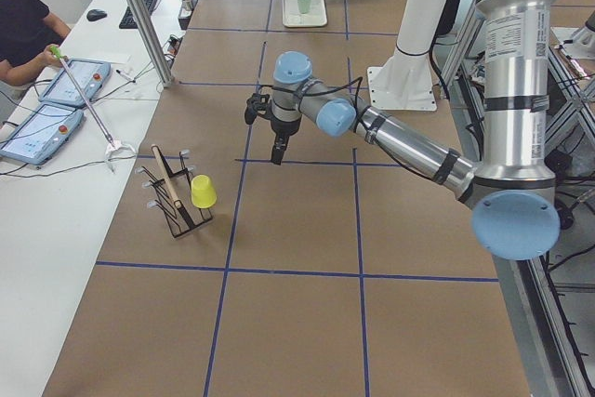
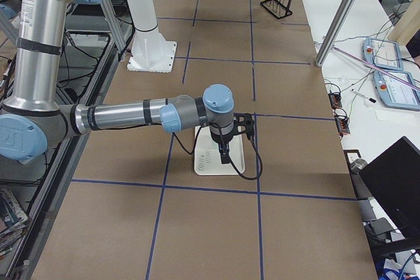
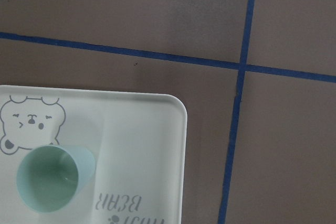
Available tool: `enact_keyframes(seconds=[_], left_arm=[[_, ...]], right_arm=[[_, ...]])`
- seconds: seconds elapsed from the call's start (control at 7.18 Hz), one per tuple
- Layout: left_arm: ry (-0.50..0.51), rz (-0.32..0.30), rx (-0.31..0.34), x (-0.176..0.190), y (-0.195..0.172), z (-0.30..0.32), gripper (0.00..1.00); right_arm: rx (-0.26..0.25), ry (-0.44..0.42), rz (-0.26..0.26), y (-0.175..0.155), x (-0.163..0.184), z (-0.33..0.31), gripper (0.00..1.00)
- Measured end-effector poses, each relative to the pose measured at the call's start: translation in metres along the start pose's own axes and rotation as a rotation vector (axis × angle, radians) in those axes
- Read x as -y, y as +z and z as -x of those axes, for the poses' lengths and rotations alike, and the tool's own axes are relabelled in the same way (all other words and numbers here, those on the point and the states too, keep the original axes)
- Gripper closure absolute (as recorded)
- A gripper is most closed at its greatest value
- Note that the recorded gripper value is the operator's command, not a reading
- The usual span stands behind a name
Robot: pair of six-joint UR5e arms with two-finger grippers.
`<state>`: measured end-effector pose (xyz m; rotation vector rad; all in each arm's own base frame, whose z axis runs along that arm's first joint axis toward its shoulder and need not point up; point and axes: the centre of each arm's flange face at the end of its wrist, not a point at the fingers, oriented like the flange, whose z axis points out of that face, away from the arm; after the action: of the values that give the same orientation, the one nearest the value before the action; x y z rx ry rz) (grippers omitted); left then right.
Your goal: Left arm grabs green cup and hands to right arm on tray
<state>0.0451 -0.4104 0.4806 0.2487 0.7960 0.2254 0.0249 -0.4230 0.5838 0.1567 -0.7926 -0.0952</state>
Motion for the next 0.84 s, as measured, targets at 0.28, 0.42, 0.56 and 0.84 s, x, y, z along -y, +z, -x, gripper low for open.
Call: enact_keyframes(seconds=[0.28,0.42,0.56,0.84], left_arm=[[0.064,0.02,0.022,-0.042,0.0,0.09,0.0],[0.04,0.033,0.004,-0.056,0.002,0.12,0.0],[0.0,0.053,-0.012,-0.072,0.005,0.137,0.0],[-0.051,0.094,-0.037,-0.093,0.01,0.149,0.0]], right_arm=[[-0.004,-0.011,0.008,0.004,-0.007,-0.02,0.0],[-0.004,-0.008,0.01,0.005,-0.01,-0.024,0.0],[-0.006,-0.005,0.01,0.005,-0.01,-0.026,0.0],[-0.006,-0.013,0.028,0.011,-0.01,-0.024,0.0]])
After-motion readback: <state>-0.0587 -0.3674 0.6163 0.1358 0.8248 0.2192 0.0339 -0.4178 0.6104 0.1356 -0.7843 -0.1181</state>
